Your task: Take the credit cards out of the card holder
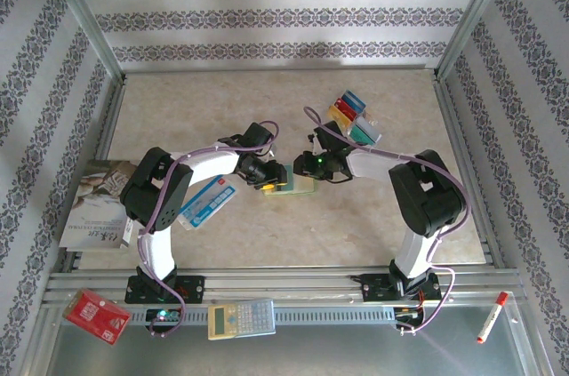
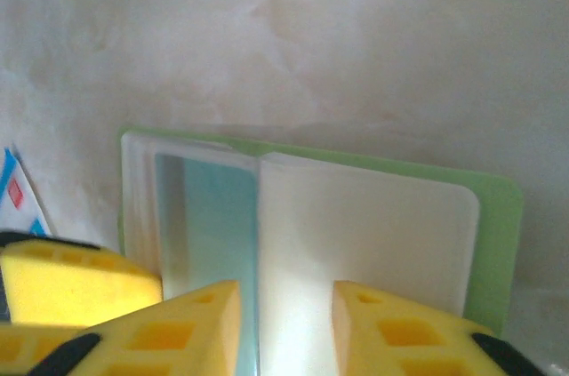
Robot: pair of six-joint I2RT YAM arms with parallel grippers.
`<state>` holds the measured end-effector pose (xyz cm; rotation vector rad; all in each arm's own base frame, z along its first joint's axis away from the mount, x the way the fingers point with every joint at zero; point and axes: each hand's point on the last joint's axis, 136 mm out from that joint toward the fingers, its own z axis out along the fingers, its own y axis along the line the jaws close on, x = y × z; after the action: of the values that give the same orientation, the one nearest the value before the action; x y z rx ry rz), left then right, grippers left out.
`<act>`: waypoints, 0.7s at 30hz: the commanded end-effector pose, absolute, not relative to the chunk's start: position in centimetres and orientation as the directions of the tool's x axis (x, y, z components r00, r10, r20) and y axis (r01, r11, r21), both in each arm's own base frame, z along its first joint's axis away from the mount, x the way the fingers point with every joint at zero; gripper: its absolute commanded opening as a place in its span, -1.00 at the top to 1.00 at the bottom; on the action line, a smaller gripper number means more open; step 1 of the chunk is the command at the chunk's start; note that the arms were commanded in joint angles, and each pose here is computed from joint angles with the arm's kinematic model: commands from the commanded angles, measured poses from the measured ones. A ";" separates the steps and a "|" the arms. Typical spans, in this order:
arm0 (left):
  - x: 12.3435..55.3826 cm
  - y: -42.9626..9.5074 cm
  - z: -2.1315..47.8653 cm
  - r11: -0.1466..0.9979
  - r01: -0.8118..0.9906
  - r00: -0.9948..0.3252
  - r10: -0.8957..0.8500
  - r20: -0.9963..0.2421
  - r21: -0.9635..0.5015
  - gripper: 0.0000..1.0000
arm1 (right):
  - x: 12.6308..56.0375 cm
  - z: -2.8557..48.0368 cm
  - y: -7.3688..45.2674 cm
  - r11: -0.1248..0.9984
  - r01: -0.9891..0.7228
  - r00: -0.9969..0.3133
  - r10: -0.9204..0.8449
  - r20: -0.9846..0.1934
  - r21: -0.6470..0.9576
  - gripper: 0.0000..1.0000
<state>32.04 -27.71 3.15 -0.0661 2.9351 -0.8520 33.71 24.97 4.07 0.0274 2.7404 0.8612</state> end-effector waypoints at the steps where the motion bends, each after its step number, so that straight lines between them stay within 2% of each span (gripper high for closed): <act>1: 31.5 -26.5 0.6 0.882 -0.027 -0.997 -0.056 -0.048 -0.471 0.17 | 32.3 3.8 25.5 0.850 -0.159 -0.967 -0.031 -0.254 0.502 0.15; 4: 31.5 -26.4 0.4 0.883 -0.030 -0.997 -0.057 -0.044 -0.468 0.22 | 31.8 3.2 25.7 0.864 -0.191 -0.965 -0.078 -0.251 0.466 0.03; 8: 31.4 -26.4 0.5 0.881 -0.032 -0.997 -0.059 -0.044 -0.471 0.31 | 31.6 1.9 25.1 0.913 -0.206 -0.965 -0.129 -0.228 0.353 0.01; 13: 31.4 -27.1 1.3 0.854 -0.043 -0.996 -0.079 -0.048 -0.518 0.45 | 31.2 0.1 24.1 0.946 -0.182 -0.974 -0.135 -0.184 0.269 0.15; 21: 32.4 -26.8 4.5 0.826 -0.056 -0.983 -0.143 -0.112 -0.560 0.47 | 30.6 -1.8 22.6 0.972 -0.161 -0.981 -0.139 -0.136 0.171 0.43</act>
<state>31.91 -27.41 3.12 -0.1064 2.9065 -0.8613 32.84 25.58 1.78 -0.2292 2.8617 0.4992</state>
